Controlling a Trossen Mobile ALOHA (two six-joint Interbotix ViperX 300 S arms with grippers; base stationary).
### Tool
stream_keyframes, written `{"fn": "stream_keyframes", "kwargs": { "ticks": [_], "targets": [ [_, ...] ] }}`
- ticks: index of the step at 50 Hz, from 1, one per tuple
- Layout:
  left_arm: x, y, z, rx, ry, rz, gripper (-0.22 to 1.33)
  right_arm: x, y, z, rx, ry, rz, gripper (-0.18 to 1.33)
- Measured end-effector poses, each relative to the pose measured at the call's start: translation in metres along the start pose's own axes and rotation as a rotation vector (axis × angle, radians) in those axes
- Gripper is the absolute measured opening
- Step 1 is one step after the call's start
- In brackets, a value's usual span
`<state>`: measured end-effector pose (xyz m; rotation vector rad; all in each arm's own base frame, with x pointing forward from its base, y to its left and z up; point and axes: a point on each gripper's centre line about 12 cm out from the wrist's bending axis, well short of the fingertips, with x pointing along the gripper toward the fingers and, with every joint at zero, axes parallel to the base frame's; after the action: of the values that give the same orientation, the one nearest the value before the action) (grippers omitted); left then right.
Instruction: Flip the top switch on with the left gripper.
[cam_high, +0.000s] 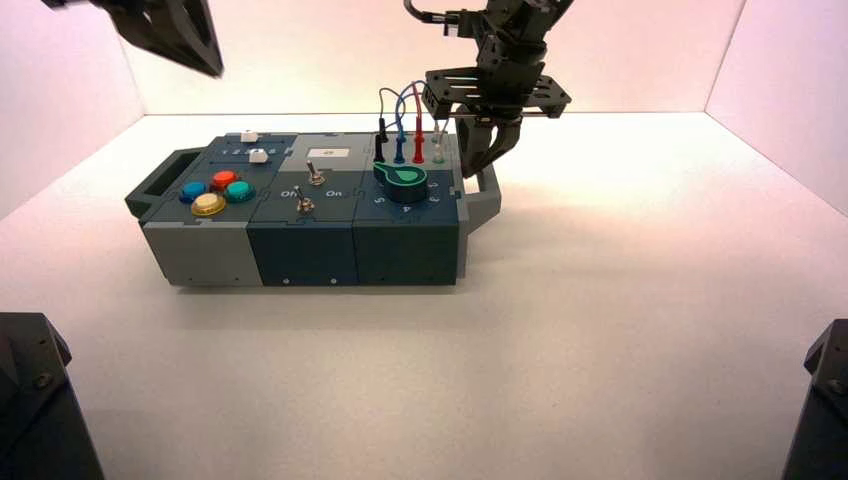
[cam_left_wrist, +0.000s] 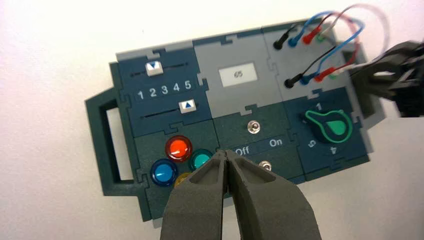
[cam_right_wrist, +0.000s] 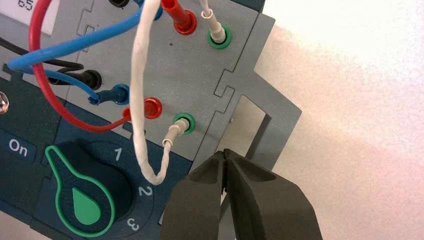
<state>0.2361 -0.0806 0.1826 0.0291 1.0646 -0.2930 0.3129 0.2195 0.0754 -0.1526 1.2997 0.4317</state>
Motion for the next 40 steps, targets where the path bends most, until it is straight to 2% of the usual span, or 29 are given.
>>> {"fn": "stream_keyframes", "kwargs": {
  "ticks": [10, 27, 40],
  "targets": [
    [0.028, -0.004, 0.003, 0.012, 0.076, -0.002, -0.16, 0.001, 0.0, 0.001, 0.0, 0.003, 0.0, -0.14],
    [0.061, -0.013, 0.009, 0.039, 0.154, -0.007, -0.16, 0.003, 0.001, 0.006, 0.001, 0.008, 0.0, -0.14],
    [0.085, -0.019, 0.007, 0.06, 0.222, -0.009, -0.16, 0.004, 0.002, 0.008, -0.001, 0.006, 0.001, -0.14]
  ]
}}
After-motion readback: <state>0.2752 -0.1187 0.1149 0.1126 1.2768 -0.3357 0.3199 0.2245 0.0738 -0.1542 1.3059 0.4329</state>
